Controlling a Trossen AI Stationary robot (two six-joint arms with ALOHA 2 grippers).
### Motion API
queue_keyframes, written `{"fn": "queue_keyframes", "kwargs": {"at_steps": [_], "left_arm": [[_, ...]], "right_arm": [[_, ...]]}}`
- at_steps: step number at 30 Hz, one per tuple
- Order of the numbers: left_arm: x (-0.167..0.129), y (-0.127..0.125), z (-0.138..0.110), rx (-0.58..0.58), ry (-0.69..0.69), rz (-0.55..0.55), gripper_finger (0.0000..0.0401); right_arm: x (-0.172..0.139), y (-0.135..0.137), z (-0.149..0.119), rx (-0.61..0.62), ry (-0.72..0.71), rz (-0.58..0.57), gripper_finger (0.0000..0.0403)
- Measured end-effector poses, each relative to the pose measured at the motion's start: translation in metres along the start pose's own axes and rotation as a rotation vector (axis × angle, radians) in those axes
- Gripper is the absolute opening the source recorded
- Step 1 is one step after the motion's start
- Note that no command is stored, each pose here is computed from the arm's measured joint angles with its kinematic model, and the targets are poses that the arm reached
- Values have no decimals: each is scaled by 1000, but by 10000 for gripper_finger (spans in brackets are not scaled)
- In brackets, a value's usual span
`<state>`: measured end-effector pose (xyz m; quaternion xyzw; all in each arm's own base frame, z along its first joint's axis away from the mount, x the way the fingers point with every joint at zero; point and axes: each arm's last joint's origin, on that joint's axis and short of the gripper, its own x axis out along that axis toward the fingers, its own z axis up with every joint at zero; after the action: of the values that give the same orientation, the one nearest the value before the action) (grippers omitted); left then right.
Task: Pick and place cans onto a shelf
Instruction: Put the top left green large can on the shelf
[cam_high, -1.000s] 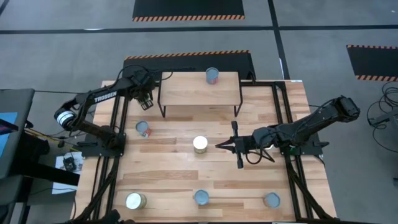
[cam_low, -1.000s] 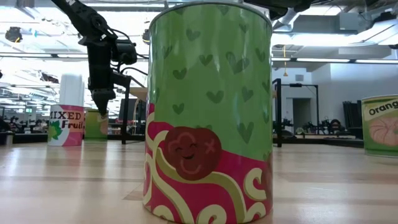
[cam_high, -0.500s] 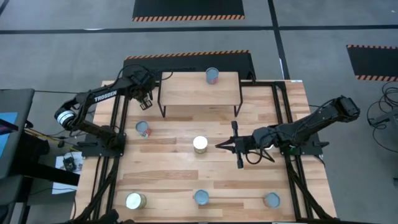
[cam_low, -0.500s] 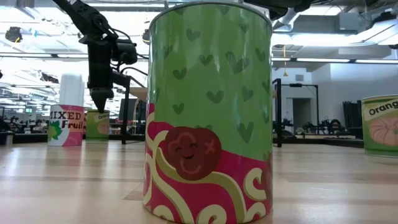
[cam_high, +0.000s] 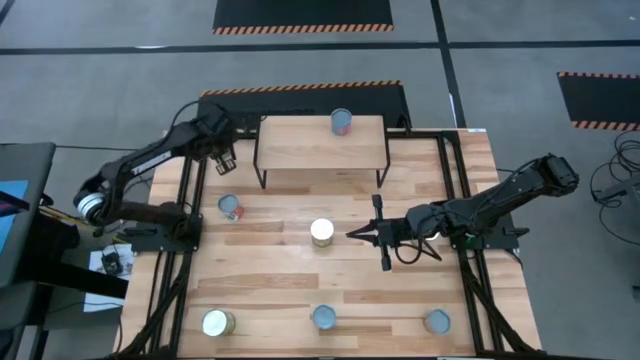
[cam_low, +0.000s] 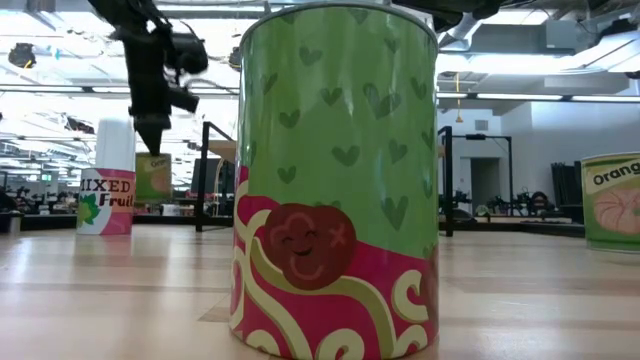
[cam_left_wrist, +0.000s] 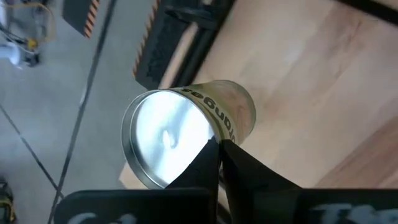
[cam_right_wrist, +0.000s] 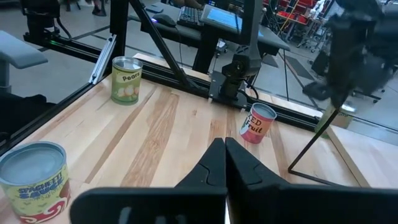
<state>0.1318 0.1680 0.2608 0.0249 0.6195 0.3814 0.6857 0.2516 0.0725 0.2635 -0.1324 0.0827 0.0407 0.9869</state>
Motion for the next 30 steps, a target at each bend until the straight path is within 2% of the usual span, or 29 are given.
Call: {"fn": "queue_keyframes", "kwargs": {"at_steps": [11, 18, 24, 30], "left_arm": [[-107, 21, -48, -27, -167, 54, 0], [-165, 26, -73, 6, -382, -63, 0], [-187, 16, -74, 141, -552, -217, 0], [-193, -5, -56, 254, -600, -327, 0]], "right_arm": [[0, 0, 1, 2, -7, -2, 7], [0, 0, 1, 3, -10, -3, 8], [0, 0, 1, 3, -10, -3, 8], [0, 0, 1, 3, -9, -3, 8]]}}
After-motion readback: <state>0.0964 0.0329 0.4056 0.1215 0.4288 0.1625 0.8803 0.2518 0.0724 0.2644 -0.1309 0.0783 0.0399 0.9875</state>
